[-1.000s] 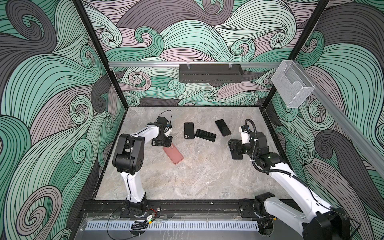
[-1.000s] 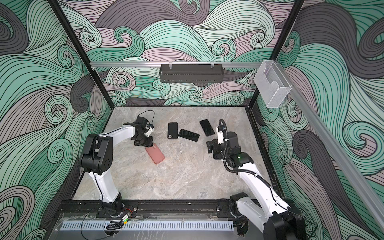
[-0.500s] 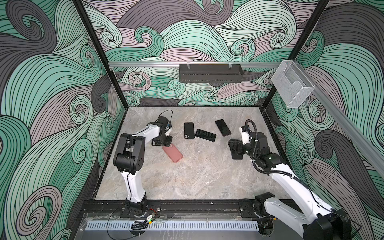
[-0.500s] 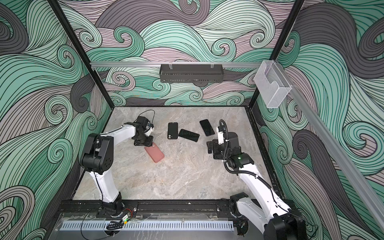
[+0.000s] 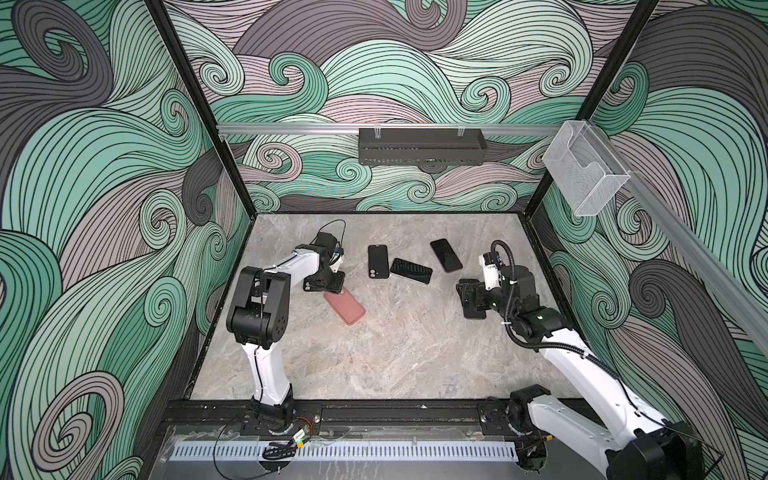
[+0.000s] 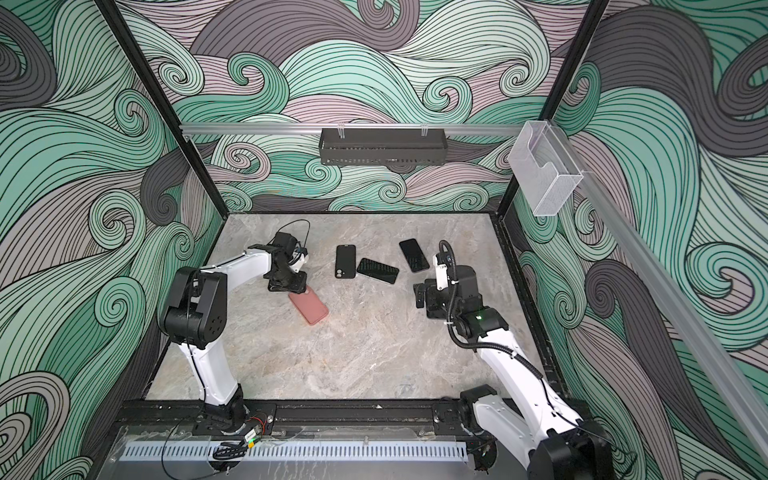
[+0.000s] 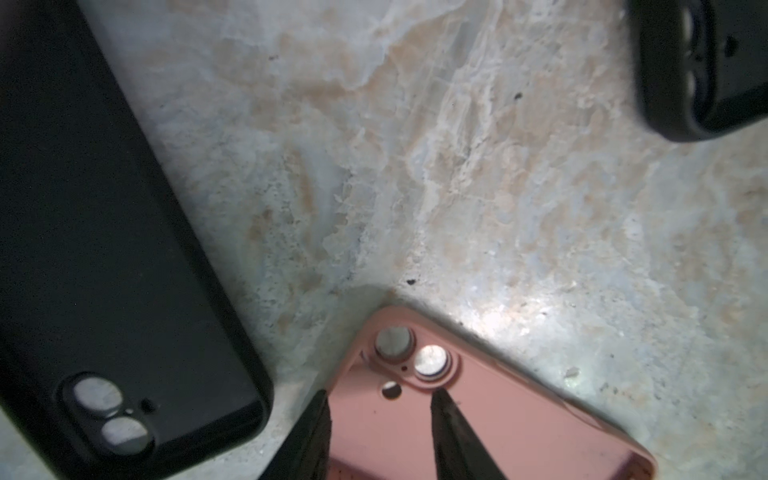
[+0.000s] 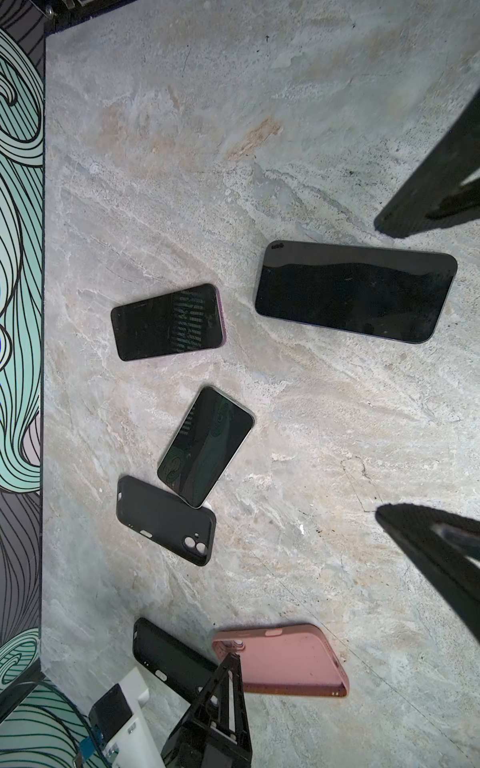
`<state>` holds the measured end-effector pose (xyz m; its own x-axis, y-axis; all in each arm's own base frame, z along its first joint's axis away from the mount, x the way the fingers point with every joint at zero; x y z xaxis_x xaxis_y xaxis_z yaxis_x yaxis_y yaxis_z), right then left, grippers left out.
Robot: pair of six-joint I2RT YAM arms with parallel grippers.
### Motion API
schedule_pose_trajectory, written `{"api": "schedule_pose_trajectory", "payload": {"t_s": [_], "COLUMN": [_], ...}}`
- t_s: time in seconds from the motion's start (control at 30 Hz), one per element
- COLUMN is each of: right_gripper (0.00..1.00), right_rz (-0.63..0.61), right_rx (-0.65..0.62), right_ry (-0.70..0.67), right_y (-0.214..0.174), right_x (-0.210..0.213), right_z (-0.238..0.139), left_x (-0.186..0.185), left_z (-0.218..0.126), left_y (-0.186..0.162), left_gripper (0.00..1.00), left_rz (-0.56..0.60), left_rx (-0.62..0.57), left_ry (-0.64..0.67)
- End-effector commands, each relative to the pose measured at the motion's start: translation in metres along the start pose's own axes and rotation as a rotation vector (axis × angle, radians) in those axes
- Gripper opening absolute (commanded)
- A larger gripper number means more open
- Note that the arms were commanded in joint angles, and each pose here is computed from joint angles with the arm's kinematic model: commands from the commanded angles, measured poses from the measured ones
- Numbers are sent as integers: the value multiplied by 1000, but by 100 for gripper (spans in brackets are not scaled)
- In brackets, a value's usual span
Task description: Put the phone into the phone case
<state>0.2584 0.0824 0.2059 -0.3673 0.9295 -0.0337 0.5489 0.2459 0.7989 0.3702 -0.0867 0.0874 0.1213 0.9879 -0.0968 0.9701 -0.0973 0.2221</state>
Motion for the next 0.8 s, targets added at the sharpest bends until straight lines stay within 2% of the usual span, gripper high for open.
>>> {"api": "schedule_pose_trajectory", "payload": {"t_s": [0.0, 0.33, 0.5, 0.77], "right_gripper": [99, 99, 99, 99], "right_rz": [8, 5, 4, 1], "right_rx": [-1, -2, -6, -10], "right_ry": [7, 4, 1, -1], "right_y": [-2, -2, -2, -1], "right_x": [2, 2, 1, 1], "right_z": [0, 0, 0, -1], "left_x": [-3, 1, 5, 3], "left_z": [-18, -22, -14, -4], "left_y": [9, 13, 17, 18], "left_gripper": [47, 48, 41, 35], "left_rz": [19, 34, 43, 65], "left_rx": [-56, -80, -31, 23], "left_ry": [2, 43, 81, 68]}}
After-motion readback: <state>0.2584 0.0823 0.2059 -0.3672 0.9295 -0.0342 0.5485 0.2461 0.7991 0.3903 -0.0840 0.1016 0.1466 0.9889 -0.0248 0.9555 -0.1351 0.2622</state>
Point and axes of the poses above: each gripper's point midway between its finger pads, its own z axis out along the fingers, its own x axis along the line the jaws close on, y = z × x, the point moved 6 cm from there along -z, back along the fingers, and after that the axes turned 10 degrees about -z, right-handed, at the moved point
